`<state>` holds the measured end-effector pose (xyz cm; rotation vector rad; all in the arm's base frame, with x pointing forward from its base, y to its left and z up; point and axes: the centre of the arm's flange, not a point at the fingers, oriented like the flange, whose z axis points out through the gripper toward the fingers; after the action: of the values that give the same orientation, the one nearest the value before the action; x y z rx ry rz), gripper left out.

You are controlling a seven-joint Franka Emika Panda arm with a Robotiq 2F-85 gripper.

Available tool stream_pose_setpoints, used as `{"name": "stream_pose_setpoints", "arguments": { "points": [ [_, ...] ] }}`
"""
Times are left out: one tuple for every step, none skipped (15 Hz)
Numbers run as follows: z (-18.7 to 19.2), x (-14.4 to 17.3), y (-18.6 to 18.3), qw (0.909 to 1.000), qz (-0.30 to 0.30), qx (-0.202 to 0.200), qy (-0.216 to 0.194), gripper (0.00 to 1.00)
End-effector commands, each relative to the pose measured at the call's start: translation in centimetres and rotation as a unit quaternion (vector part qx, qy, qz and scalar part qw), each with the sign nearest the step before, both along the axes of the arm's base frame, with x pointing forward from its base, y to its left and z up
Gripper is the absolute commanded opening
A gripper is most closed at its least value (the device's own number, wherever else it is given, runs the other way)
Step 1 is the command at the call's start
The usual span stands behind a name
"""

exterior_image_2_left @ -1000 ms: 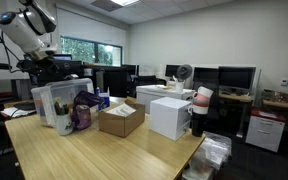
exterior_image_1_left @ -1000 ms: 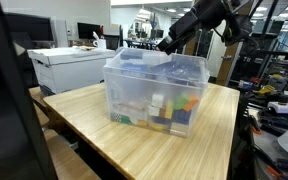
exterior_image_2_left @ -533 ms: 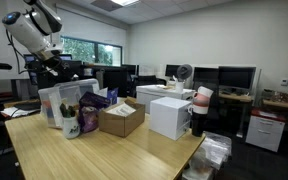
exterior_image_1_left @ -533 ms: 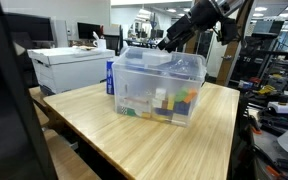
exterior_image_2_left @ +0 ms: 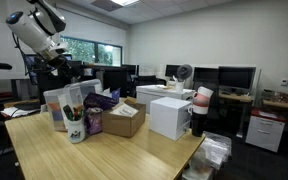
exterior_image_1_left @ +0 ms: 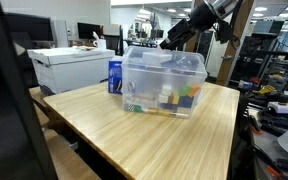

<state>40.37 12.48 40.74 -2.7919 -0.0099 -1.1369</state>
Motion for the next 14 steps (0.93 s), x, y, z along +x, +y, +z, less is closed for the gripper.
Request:
{"name": "stream_pose_setpoints", "arguments": {
  "points": [
    [7.3,-1.2,1.3,0.9994,-0.024,-0.024,0.002,1.00],
    [7.3,-1.3,1.0,0.9993,-0.026,-0.026,0.002,1.00],
    [7.3,-1.4,0.7,0.9991,-0.027,-0.033,0.000,1.00],
    [7.3,-1.5,0.4,0.9988,-0.031,-0.037,-0.001,1.00],
    [7.3,-1.6,0.2,0.9984,-0.031,-0.047,-0.002,1.00],
    [7.2,-1.8,-0.1,0.9978,-0.034,-0.057,-0.003,1.00],
    [7.2,-2.0,-0.4,0.9968,-0.032,-0.073,-0.003,1.00],
    [7.1,-2.2,-0.7,0.9958,-0.033,-0.086,0.000,1.00],
    [7.0,-2.4,-1.0,0.9942,-0.030,-0.103,0.005,1.00],
    [6.7,-2.7,-1.3,0.9928,-0.029,-0.116,0.007,0.97],
    [6.4,-2.9,-1.7,0.9909,-0.026,-0.132,0.010,0.79],
    [6.0,-3.1,-1.9,0.9894,-0.025,-0.143,0.012,0.73],
    [5.6,-3.4,-2.3,0.9872,-0.022,-0.157,0.012,0.72],
    [5.3,-3.7,-2.5,0.9853,-0.021,-0.169,0.011,0.69]
  ]
}}
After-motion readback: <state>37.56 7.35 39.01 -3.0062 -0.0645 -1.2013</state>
